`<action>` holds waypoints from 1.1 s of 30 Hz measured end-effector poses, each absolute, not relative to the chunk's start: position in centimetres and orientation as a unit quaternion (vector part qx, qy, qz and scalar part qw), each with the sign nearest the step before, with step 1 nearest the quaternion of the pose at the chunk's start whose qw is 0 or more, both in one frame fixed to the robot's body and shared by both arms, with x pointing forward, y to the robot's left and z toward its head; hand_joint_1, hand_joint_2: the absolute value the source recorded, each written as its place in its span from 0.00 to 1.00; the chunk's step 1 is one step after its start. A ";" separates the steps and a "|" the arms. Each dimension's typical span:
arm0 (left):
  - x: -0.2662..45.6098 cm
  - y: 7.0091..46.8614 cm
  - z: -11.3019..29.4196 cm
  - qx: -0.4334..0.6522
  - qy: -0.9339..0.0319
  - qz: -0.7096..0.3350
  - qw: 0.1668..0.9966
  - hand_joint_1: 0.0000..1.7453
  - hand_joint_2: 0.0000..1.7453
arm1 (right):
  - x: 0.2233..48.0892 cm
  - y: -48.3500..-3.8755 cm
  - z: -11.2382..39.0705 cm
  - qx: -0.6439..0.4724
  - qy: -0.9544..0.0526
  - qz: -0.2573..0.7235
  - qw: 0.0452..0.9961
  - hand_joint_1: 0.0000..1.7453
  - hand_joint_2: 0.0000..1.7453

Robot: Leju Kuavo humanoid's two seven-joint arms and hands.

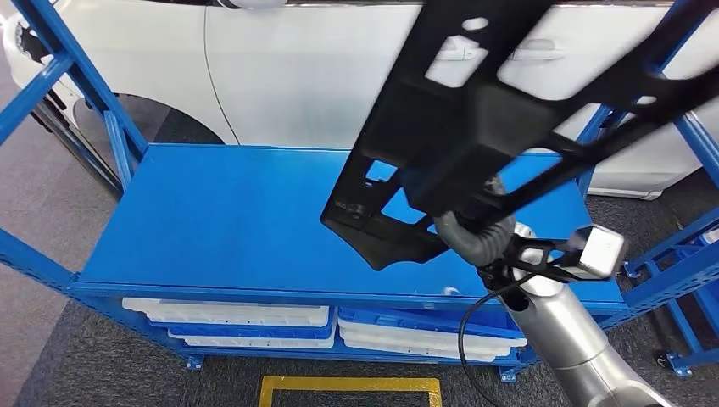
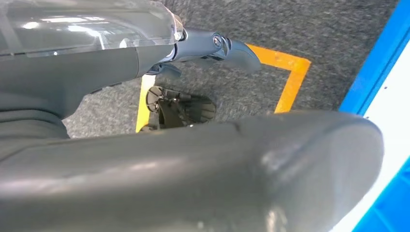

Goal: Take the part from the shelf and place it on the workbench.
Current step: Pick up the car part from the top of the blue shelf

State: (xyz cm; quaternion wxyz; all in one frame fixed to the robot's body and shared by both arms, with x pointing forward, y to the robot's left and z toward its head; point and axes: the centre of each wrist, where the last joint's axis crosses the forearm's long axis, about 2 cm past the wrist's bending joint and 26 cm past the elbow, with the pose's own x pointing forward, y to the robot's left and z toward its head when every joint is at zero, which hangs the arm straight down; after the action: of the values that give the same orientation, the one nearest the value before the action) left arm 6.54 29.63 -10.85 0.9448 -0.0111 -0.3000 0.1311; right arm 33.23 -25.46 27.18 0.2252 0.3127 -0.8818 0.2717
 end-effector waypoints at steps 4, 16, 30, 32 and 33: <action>6.2 29.8 -10.9 -0.006 -0.310 0.135 0.941 0.00 0.00 | 30.5 -24.9 27.5 0.357 -0.872 0.273 0.195 1.00 1.00; 6.4 30.1 -10.9 0.003 -0.304 0.134 0.943 0.00 0.00 | 27.2 -23.7 26.7 0.344 -0.875 0.285 0.184 1.00 1.00; 6.1 31.0 -10.9 0.025 -0.294 0.144 0.945 0.00 0.00 | 26.0 -23.5 25.4 0.336 -0.890 0.245 0.185 1.00 1.00; 6.1 31.2 -10.9 0.028 -0.294 0.142 0.945 0.00 0.00 | 25.9 -23.5 25.4 0.328 -0.895 0.238 0.186 1.00 1.00; 6.1 31.4 -10.9 0.029 -0.293 0.141 0.945 0.00 0.00 | 25.8 -23.6 25.3 0.323 -0.898 0.234 0.187 1.00 1.00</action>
State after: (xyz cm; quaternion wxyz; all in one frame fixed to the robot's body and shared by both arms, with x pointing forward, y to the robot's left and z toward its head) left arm 6.09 31.36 -10.88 0.9452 0.0294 -0.2933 0.1406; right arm 25.82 -23.56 25.33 0.1873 0.3228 -0.8978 0.2337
